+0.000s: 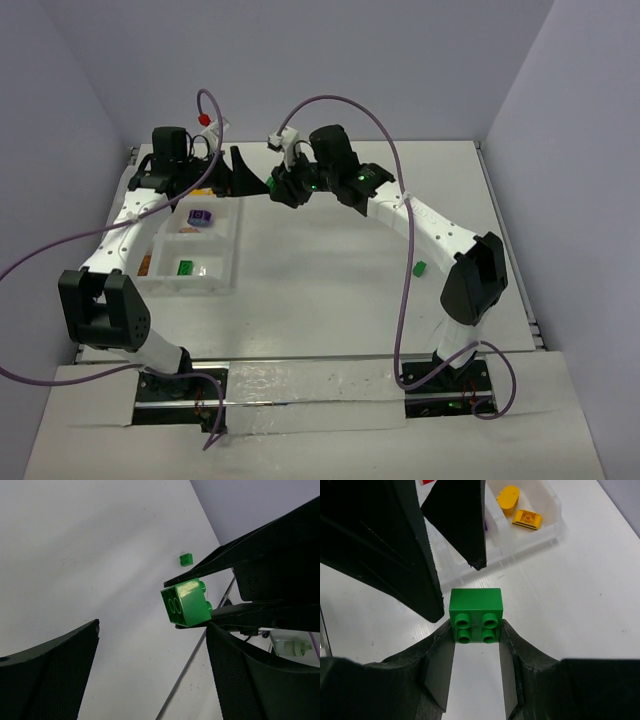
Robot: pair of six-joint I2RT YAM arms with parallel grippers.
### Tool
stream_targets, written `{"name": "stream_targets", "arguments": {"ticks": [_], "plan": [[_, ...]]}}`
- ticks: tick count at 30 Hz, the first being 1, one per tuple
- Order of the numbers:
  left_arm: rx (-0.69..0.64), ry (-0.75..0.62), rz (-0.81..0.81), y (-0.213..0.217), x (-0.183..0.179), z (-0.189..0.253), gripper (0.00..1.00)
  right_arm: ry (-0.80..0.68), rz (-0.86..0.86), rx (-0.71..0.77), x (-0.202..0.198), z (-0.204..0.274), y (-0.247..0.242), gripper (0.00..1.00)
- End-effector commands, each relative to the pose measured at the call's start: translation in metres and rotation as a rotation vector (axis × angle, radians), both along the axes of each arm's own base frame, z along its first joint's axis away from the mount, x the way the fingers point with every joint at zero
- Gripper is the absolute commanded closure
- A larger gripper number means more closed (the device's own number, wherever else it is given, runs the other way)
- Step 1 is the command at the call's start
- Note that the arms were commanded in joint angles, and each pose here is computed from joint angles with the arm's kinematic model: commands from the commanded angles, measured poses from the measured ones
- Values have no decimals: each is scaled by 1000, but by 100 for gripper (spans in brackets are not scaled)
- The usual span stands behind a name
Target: Sort the legos into containers by color
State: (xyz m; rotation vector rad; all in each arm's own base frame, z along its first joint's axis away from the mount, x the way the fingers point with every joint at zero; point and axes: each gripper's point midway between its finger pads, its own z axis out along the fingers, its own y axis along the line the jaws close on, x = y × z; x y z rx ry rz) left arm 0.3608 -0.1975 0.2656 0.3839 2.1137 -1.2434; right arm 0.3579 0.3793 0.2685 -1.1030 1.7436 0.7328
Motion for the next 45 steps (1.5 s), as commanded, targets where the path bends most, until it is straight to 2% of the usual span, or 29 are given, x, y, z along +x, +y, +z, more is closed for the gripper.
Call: {"name": "stream_targets", "arguments": {"ticks": [1,16,18,22,29,31,32,35,37,38,41,44,45], "plan": [[-56,-100,-38,-5,-11,32,8,-77,0,-4,2,20,2,100],[-10,-41,-46,-18,0,13,22,-124,21,-27,-4,26,17,100],[-4,-32,-55,-23,1,10,30,-132,25,-25,-6,27,19,100],[-11,-15,-62,-25,1,5,38,-146,32,-25,-8,29,21,100],[-23,12,-98,-30,-3,1,69,-160,23,-24,-5,31,24,100],[-16,21,-108,-29,-5,-2,91,-163,16,-27,-3,30,23,98],[-8,24,-111,-29,-7,-3,98,-164,12,-30,-3,30,23,96],[21,25,-122,-22,-13,-8,100,-162,-13,-54,1,26,19,76],[37,17,-111,-12,-16,-8,100,-159,-36,-73,3,24,13,30],[43,24,-84,-2,-16,-9,100,-153,-50,-81,4,23,7,20],[84,-2,32,43,-15,-13,100,-122,-95,-100,3,15,-20,1],[198,-68,101,79,-19,-20,100,-92,-131,-119,1,9,-50,0],[285,-88,127,100,-25,-33,100,-48,-152,-159,-3,-9,-70,0]]}}
